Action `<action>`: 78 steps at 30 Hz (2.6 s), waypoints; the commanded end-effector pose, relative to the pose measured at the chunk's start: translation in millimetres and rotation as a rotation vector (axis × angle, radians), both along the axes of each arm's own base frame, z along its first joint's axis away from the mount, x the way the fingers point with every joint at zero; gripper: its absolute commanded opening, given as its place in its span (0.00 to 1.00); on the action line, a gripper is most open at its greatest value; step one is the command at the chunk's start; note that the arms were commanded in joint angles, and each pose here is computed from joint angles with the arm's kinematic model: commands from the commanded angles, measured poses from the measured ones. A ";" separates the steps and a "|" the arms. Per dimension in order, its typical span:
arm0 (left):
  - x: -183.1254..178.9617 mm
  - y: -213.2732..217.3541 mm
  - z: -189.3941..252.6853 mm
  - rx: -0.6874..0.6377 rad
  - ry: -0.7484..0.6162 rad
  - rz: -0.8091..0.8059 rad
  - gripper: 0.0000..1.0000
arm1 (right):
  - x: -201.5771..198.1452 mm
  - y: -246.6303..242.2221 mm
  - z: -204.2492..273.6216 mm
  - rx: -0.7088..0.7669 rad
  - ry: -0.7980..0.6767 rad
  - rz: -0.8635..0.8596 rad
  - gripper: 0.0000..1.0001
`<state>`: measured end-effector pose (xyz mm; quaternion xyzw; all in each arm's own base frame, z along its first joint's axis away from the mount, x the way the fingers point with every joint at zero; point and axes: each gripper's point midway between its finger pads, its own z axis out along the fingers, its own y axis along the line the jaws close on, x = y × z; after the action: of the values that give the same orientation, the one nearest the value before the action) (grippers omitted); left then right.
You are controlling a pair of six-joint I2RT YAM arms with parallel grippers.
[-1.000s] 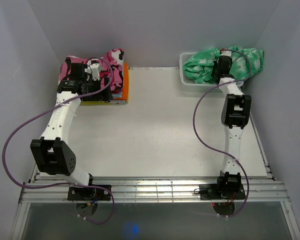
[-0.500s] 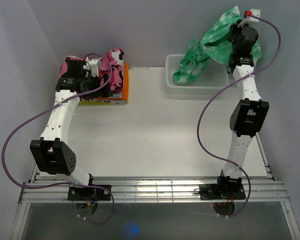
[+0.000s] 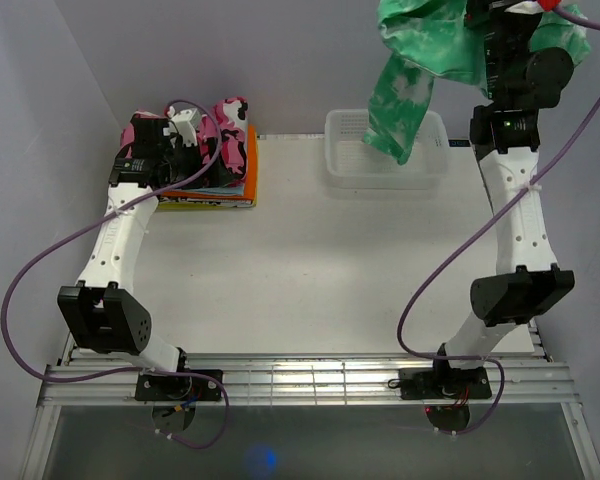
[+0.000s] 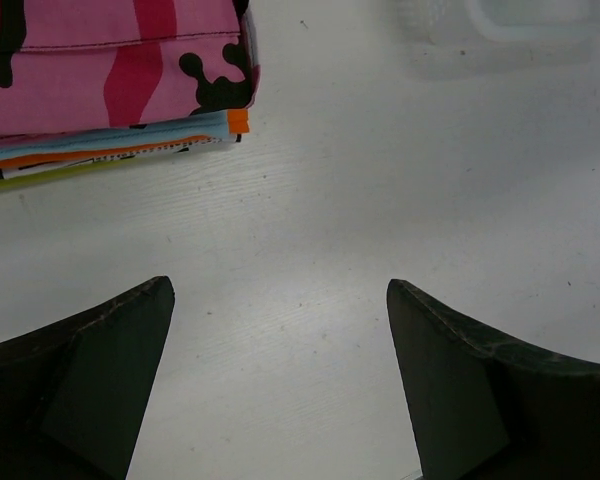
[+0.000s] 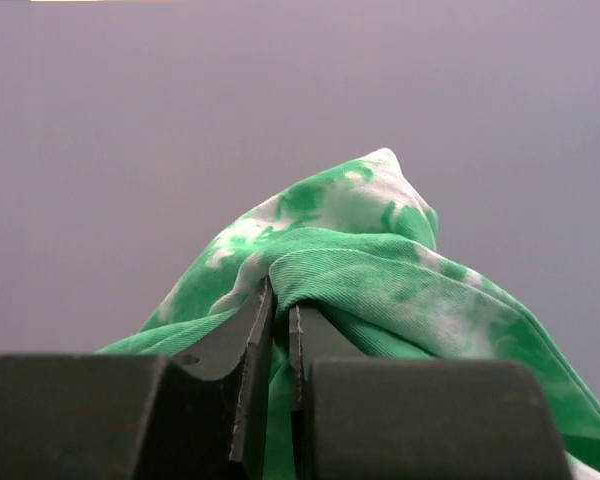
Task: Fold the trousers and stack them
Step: Grab the trousers from the pile, then move the trousers to the center of the board
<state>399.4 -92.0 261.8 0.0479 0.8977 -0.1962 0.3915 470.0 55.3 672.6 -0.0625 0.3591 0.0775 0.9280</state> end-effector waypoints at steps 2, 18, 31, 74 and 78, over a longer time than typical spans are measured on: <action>-0.7 -20.2 54.5 -0.123 -0.191 -0.074 0.98 | -175.8 50.2 94.9 -0.093 -0.430 0.119 0.08; 132.0 -152.8 -54.1 0.080 -0.144 -0.104 0.62 | -301.5 51.9 143.8 -0.137 -0.548 0.160 0.08; 202.8 -263.1 -112.8 0.074 -0.357 -0.243 0.72 | -287.1 53.9 121.0 -0.282 -0.437 0.053 0.08; -43.9 -10.7 116.4 0.022 -0.457 -0.299 0.98 | -187.8 159.6 -172.3 -0.197 0.386 0.678 0.08; -71.9 -11.3 100.0 0.046 -0.404 -0.349 0.98 | -178.1 164.9 -277.6 -0.183 0.683 0.685 0.08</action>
<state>356.0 -98.4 415.0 0.2128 0.7383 -0.2071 0.6056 300.1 223.9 425.6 -0.2575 0.5705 0.3525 0.6957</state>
